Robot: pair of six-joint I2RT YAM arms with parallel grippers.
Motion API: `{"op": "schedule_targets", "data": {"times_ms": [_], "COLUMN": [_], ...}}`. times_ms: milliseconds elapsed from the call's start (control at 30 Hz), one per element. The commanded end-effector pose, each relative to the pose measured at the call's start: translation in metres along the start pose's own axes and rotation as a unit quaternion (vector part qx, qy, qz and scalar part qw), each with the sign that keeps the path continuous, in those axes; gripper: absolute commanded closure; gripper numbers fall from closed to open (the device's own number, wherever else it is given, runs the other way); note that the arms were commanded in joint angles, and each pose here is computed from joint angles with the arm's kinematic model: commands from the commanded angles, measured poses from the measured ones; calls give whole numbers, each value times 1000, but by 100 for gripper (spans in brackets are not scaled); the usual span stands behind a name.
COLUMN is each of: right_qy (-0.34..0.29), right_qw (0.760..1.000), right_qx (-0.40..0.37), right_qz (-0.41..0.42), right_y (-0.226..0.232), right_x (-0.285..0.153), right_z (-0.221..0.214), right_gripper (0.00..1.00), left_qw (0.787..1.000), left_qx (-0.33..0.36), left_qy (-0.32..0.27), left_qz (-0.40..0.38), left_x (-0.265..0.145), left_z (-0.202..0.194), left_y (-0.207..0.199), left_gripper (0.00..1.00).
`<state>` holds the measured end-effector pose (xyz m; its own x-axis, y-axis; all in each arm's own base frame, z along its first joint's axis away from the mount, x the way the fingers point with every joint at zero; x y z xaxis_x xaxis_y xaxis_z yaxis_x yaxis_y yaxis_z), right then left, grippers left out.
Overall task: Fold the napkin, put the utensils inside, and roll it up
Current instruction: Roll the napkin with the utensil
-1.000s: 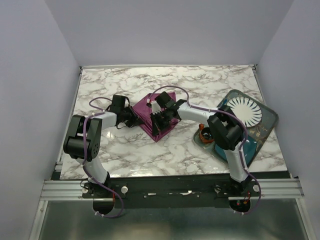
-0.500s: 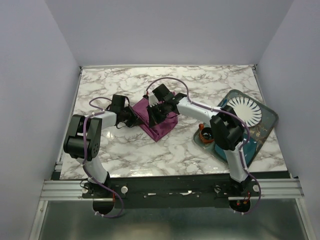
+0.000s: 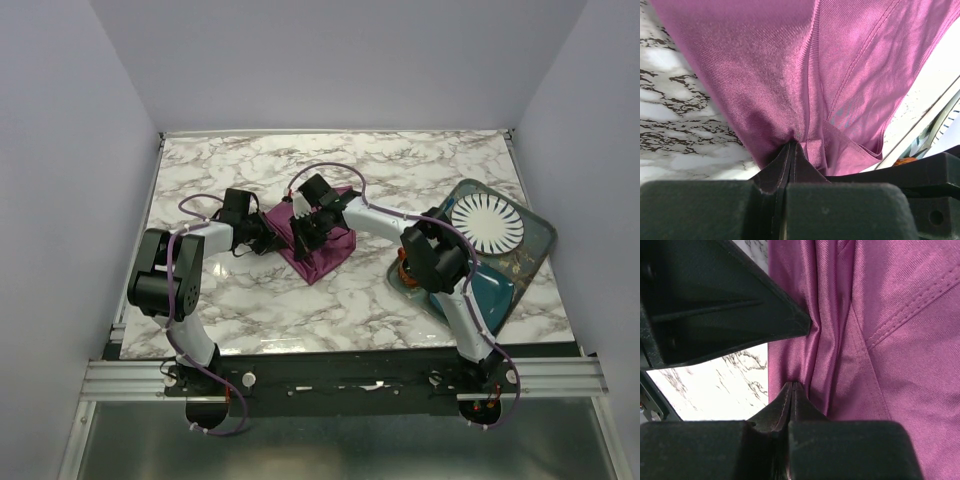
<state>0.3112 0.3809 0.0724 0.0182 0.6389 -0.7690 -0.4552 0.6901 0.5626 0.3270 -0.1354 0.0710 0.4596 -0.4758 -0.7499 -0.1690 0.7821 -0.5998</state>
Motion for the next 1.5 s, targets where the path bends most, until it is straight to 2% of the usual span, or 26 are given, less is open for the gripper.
{"op": "schedule_targets", "data": {"times_ms": [0, 133, 200, 433, 733, 900, 1233, 1467], "right_qy": [14, 16, 14, 15, 17, 14, 21, 23], "right_qw": [999, 999, 999, 999, 999, 999, 999, 999], "right_qx": [11, 15, 14, 10, 10, 6, 8, 9], "right_qz": [-47, -49, -48, -47, -44, -45, -45, -41], "right_y": [-21, -22, -21, -20, -21, -20, -23, -23], "right_x": [18, 18, 18, 18, 20, 21, 22, 25], "right_z": [-13, -14, -14, -13, -13, -11, -14, -13], "right_gripper": [95, 96, 96, 96, 96, 96, 99, 99], "left_qw": [998, 999, 998, 999, 998, 998, 994, 995], "left_qx": [3, 36, 39, 6, -5, -26, -87, -65], "left_qy": [29, -25, -41, -46, -53, -49, -56, -53], "left_qz": [61, 30, 23, 9, -28, -23, 30, 51], "left_x": [-2, -27, -37, -45, -33, -17, 3, 1], "left_z": [-15, 11, 25, 41, 45, 51, 69, 83], "left_y": [22, 1, -4, 14, 12, 17, 42, 39], "left_gripper": [100, 85, 85, 100, 100, 100, 100, 100]}}
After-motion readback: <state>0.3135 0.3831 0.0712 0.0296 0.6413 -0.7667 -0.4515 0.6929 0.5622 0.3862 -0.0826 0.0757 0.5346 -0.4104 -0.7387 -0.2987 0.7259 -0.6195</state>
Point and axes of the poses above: each gripper's point midway between its finger pads, its own x axis out along the fingers, its own y axis along the line the jaws close on, z = x × y, the point moved 6 cm from there along -x, back along the fingers, and after that the axes turned 13 degrees about x, right-handed, at the moved point
